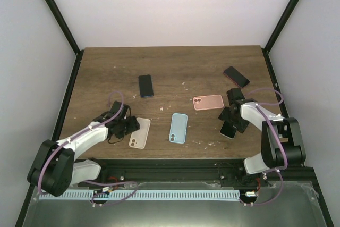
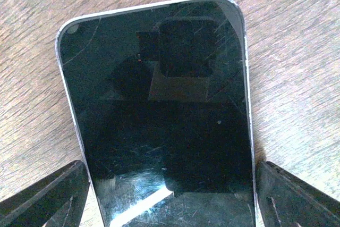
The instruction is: Put the phone into the phone case
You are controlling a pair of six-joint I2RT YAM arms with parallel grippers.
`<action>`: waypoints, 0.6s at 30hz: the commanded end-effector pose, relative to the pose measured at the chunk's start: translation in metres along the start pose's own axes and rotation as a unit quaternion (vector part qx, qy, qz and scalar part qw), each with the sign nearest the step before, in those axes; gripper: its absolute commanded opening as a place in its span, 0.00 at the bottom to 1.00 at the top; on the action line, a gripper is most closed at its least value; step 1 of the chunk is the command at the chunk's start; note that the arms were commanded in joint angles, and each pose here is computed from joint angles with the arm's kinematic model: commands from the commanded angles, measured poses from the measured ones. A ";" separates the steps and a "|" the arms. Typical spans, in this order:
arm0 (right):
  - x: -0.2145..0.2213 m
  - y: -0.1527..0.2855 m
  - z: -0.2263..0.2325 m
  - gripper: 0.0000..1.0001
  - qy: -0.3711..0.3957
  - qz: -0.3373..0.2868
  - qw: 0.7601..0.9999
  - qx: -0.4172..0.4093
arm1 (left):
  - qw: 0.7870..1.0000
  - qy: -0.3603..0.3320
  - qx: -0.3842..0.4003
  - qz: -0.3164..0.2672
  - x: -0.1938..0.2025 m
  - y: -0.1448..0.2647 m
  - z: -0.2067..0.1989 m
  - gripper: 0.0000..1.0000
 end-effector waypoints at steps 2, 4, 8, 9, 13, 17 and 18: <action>0.010 -0.012 -0.006 0.86 0.010 0.019 0.999 0.029 | 0.994 0.022 0.078 0.068 0.033 -0.010 -0.012 0.71; 0.011 -0.013 -0.004 0.84 0.014 0.020 0.999 0.033 | 0.992 0.027 0.097 0.079 0.039 -0.011 -0.018 0.70; 0.017 -0.013 0.004 0.83 0.027 0.024 0.999 0.028 | 0.986 0.029 0.131 0.097 0.043 -0.009 -0.033 0.70; 0.019 -0.013 0.007 0.82 0.030 0.025 0.999 0.023 | 0.985 0.027 0.137 0.100 0.044 -0.008 -0.038 0.70; 0.023 -0.011 0.016 0.78 0.040 0.025 0.999 0.016 | 0.981 0.022 0.161 0.105 0.045 -0.002 -0.051 0.70; 0.027 -0.008 0.025 0.76 0.052 0.030 0.998 -0.003 | 0.976 0.024 0.186 0.111 0.047 0.005 -0.057 0.70; 0.028 -0.007 0.027 0.75 0.055 0.030 0.998 -0.006 | 0.978 0.014 0.178 0.108 0.046 0.006 -0.056 0.70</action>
Point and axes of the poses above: each gripper's point midway between its finger pads, its own y axis back along the fingers, its own z axis along the line the jaws close on, x = y × z, the point moved 3 cm from there along y, back along the fingers, and after that the axes turned 3 degrees about -y, right-handed, at the moved point
